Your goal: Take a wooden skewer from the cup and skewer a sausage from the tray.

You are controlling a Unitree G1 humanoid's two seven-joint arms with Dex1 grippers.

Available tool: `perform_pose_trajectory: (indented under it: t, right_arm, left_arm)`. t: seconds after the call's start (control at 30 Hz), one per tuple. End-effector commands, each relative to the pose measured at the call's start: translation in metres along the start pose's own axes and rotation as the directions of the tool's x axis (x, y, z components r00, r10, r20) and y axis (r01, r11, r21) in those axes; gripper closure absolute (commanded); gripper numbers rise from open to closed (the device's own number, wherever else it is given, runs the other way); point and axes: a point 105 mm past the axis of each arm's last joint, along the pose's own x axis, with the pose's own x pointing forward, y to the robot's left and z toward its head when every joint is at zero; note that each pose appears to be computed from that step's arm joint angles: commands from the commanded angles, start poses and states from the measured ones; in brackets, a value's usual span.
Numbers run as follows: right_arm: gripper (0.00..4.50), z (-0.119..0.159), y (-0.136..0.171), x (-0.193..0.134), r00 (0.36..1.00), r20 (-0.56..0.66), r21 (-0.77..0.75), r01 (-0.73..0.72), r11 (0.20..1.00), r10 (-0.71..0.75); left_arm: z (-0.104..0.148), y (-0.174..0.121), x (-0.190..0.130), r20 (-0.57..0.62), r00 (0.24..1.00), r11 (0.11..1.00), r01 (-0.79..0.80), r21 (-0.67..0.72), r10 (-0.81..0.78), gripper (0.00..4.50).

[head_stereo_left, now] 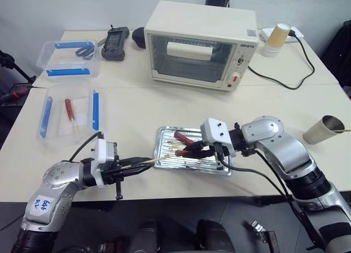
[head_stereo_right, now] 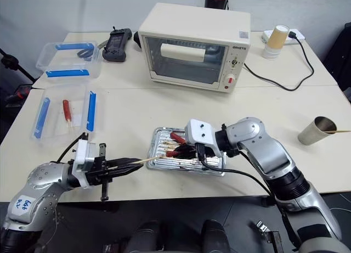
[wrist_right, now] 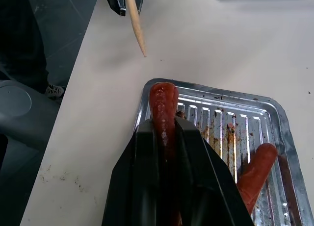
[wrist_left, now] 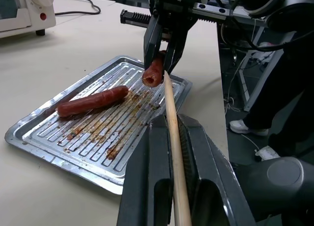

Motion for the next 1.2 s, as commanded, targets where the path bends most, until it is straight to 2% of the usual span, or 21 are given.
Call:
perform_pose_trajectory:
  t: [0.03,1.2]
  right_arm:
    - [4.27,0.013,0.0,-0.008,0.999,0.034,-0.053,0.011,0.999,-0.009]
    - [4.27,0.018,0.006,0.0,0.998,0.048,-0.063,-0.026,0.998,0.029]
  left_arm:
    - [0.002,0.0,0.0,-0.001,1.0,1.0,0.005,0.029,-0.005,4.5]
    - [-0.002,0.002,0.014,0.021,0.999,0.999,0.031,0.021,-0.031,4.5]
